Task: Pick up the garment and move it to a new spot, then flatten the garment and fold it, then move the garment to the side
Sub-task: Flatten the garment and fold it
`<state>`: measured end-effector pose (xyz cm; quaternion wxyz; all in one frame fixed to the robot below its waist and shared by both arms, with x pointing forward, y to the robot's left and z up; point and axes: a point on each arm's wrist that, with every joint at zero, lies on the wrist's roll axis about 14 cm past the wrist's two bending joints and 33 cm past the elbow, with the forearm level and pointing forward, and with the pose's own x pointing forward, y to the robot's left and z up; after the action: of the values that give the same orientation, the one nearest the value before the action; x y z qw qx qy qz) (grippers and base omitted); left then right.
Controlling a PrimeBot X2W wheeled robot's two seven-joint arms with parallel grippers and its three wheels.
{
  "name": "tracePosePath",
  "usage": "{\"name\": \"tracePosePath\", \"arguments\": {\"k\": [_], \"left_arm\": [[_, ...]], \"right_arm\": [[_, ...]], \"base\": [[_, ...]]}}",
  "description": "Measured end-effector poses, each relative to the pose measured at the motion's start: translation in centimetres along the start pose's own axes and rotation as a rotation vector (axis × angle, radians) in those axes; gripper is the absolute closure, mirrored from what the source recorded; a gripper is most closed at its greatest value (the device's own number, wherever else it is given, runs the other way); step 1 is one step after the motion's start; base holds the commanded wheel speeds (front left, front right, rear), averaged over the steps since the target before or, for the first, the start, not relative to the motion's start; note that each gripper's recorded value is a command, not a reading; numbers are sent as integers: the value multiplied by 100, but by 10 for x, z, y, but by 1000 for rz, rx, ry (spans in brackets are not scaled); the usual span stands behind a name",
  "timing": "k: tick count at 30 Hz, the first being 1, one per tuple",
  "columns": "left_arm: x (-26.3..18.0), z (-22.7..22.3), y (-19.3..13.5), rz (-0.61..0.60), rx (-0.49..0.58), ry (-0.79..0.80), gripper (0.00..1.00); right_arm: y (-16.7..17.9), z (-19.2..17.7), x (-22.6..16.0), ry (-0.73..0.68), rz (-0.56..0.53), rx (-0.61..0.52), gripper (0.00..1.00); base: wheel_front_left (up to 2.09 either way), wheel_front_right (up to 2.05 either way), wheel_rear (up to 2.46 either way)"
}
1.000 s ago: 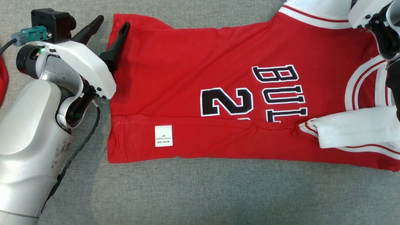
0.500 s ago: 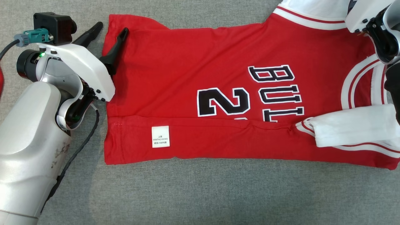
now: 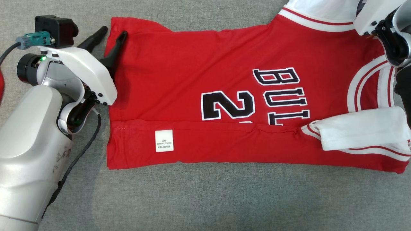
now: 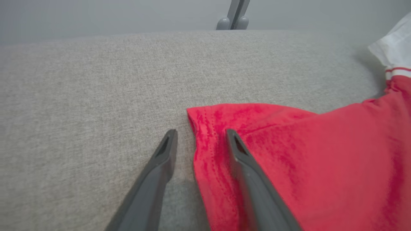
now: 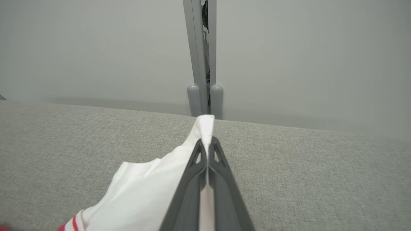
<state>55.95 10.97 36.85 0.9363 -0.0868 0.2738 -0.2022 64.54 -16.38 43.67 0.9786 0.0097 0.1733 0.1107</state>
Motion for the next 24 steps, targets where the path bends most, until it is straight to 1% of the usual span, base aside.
{"name": "tracePosePath", "arguments": {"k": [1,2,3,4,7,9,14,19,24], "left_arm": [[0,2,0,1,-4,-9,0],[-1,3,0,2,-4,-15,0],[-2,5,0,4,-4,-25,0],[-3,10,-1,5,-6,-46,0],[-13,19,0,20,-8,-113,0],[-24,15,0,36,-23,-140,0],[-61,10,1,80,-26,-227,0],[-107,9,4,147,-15,-335,0],[-149,1,-1,209,-34,-399,0]], "right_arm": [[0,-1,0,3,-1,2,100],[-1,-1,-1,5,-4,2,100],[-1,-2,-2,7,-6,-6,5],[-1,-1,-4,-4,-8,-17,0],[-5,5,-14,-54,-23,-63,0],[-5,10,-25,-92,-29,-80,0],[-5,24,-62,-208,-39,-134,0],[-8,24,-111,-279,-72,-129,0],[-6,8,-166,-319,-107,-88,0]], "base": [[0,0,0],[0,0,0],[0,0,0],[0,0,0],[0,0,0],[0,0,0],[0,0,0],[0,0,0],[0,0,0]]}}
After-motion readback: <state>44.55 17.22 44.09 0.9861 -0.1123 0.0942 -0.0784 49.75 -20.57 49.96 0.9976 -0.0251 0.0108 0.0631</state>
